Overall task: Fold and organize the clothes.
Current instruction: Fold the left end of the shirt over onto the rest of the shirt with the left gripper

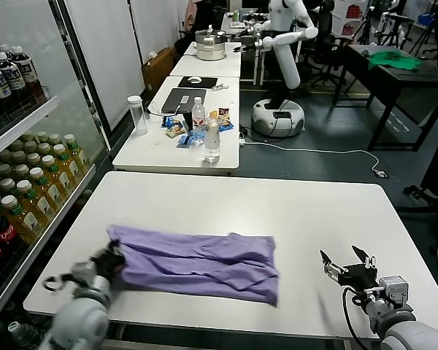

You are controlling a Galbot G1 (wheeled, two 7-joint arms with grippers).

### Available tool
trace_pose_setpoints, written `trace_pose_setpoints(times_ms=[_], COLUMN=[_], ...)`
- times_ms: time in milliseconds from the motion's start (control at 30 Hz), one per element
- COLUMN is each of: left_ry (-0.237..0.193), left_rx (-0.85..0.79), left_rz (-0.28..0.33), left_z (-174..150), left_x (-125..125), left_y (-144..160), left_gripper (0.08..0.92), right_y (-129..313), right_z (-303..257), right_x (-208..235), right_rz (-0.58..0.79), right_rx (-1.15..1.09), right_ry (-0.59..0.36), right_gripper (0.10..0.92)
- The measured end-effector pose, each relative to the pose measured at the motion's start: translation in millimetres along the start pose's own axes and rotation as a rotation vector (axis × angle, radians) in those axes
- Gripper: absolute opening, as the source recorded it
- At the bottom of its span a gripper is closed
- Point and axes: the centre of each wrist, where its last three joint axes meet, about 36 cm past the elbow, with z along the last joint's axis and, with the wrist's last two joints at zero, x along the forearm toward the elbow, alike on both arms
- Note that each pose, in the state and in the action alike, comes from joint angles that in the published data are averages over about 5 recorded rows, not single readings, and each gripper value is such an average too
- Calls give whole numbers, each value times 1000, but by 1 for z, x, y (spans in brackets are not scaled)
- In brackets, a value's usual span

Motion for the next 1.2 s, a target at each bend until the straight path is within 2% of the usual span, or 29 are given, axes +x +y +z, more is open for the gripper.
trace_pose_setpoints(times_ms=[67, 167, 367, 567, 767, 1100, 1200], left_ry=[-16, -29, -14, 37, 96, 187, 209], left_rx=[48, 133, 322, 491, 582, 599, 569], left_rz=[19, 78, 249, 402, 515, 619, 642], left_z=[-16, -34, -52, -51, -44, -26, -19], left_x=[3, 12, 33, 44, 48, 39, 37], left_y=[9, 11, -12, -51, -91, -149, -161], left_gripper=[129, 129, 129, 129, 129, 132, 173], right_y=[0, -1, -3, -6, -8, -14, -14], right_z=[1, 2, 4, 5, 7, 7, 7], right_x=[-1, -1, -1, -2, -4, -8, -9], right_rz=[2, 5, 14, 20, 22, 28, 27], right_rx=[-1, 0, 7, 13, 16, 22, 23], right_ry=[2, 5, 8, 9, 10, 8, 8], right_gripper=[823, 823, 823, 823, 823, 823, 823])
